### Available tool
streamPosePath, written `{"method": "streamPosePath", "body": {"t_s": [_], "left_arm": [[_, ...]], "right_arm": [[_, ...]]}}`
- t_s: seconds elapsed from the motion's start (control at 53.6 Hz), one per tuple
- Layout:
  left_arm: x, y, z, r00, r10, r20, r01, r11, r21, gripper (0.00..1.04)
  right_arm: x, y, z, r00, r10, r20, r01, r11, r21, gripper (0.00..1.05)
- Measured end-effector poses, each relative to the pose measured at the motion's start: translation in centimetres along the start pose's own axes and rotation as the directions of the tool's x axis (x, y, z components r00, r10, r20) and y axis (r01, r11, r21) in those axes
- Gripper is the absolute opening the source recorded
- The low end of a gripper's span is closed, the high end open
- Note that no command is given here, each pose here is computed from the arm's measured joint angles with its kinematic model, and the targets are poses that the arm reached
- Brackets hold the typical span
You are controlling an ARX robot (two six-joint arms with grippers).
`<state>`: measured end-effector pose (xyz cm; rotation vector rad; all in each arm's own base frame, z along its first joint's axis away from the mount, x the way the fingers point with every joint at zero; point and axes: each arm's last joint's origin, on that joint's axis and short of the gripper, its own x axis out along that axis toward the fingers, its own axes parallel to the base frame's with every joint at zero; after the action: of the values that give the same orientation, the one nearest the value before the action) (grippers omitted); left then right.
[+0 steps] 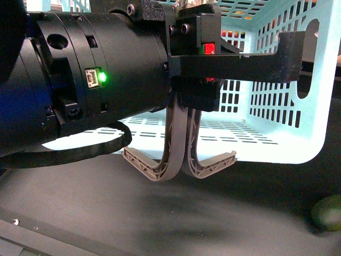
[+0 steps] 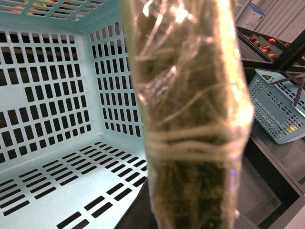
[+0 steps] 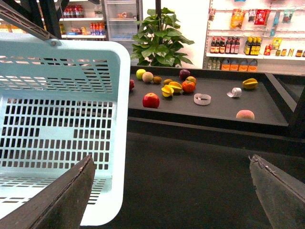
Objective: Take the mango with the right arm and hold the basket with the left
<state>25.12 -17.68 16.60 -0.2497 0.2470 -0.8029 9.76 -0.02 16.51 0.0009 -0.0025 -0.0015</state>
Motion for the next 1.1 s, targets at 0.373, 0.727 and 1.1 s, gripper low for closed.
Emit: {"method": "streamPosePath", "body": {"t_s": [0.373,0.727,1.1], "left_arm": [[0.0,0.0,0.0,1.0,0.0,0.0,0.0,1.0,0.0,0.07],[0.0,0.0,0.0,1.0,0.001,0.0,-0.001,1.0,0.001,0.07],[0.0,0.0,0.0,1.0,0.0,0.0,0.0,1.0,0.002,0.07]], "right_arm": [[0.0,0.0,0.0,1.0,0.0,0.0,0.0,1.0,0.0,0.97],[2.4,-1.2,-1.3,0.862,-0.421,-0.283,0.417,0.906,-0.08,0.97],[6.7,-4.1,-5.2,0.806,-0.328,-0.493,0.351,0.935,-0.048,0.97]]}}
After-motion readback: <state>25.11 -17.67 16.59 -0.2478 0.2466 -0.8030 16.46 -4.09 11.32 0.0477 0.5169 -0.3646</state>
